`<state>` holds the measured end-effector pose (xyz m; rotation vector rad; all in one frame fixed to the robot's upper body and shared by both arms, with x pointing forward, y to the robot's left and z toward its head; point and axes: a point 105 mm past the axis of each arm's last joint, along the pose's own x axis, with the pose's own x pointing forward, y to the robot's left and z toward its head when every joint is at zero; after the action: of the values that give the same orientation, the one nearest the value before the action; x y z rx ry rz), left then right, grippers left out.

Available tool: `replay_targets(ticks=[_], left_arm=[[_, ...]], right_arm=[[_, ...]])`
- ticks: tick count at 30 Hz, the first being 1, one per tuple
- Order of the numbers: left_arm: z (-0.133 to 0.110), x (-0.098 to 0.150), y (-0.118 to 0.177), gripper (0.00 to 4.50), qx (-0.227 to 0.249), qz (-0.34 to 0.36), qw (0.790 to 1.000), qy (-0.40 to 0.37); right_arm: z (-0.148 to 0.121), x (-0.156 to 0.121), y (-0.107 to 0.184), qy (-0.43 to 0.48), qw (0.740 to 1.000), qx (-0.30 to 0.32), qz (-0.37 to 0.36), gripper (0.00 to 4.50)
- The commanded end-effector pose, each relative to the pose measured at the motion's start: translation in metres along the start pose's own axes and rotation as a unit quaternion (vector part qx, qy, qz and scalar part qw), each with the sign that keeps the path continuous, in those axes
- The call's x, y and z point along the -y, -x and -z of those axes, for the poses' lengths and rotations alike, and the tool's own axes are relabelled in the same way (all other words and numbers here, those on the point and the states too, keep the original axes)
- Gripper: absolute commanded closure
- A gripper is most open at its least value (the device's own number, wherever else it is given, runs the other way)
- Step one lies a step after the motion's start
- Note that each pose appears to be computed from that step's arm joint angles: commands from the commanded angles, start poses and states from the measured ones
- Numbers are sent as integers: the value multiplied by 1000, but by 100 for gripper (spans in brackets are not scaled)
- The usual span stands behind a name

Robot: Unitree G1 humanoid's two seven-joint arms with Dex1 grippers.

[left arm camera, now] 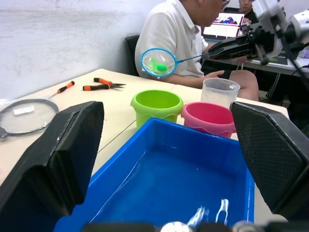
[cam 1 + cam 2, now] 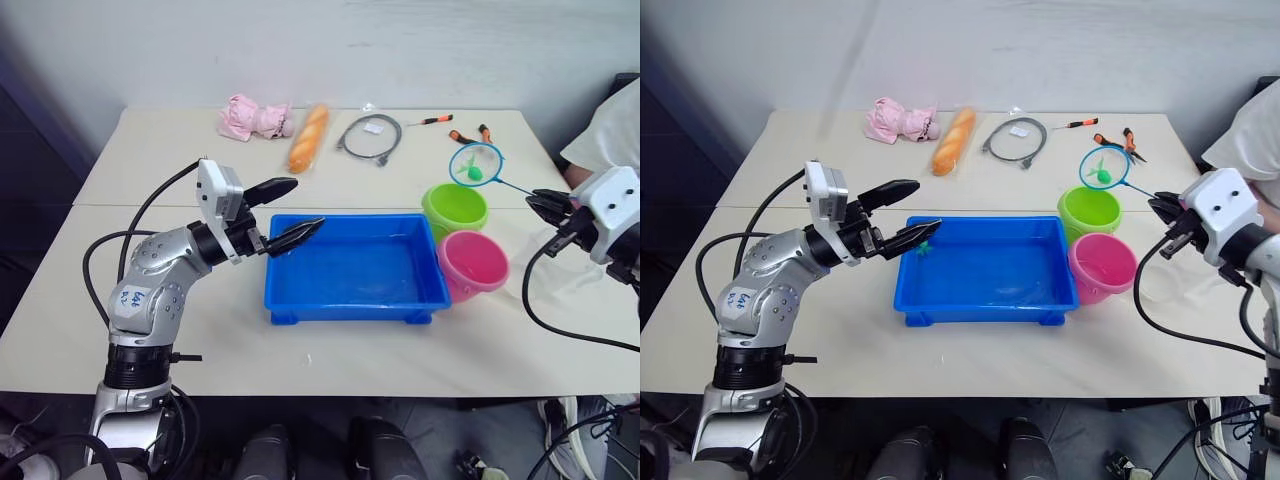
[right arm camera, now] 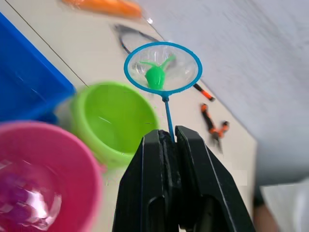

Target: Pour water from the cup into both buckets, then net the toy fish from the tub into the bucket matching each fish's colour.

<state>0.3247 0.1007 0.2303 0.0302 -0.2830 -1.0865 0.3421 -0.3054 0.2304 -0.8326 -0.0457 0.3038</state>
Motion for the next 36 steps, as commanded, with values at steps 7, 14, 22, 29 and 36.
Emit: replay_targets(ticks=[7,14,22,29,36], left_arm=[[-9,1,-4,3,22,-1,1000,-22],[-7,3,-6,3,19,4,1000,-19],[-6,3,-6,3,18,7,1000,-15],[-9,2,-10,3,16,20,999,-21],[2,-9,28,3,-46,4,998,-33]], right_arm=[[6,8,-13,245,969,-5,43,450],[15,-11,-16,376,926,6,23,450],[24,-12,-8,439,897,18,51,450],[23,-22,-5,440,895,50,59,450],[-43,-30,-13,159,973,165,20,450]])
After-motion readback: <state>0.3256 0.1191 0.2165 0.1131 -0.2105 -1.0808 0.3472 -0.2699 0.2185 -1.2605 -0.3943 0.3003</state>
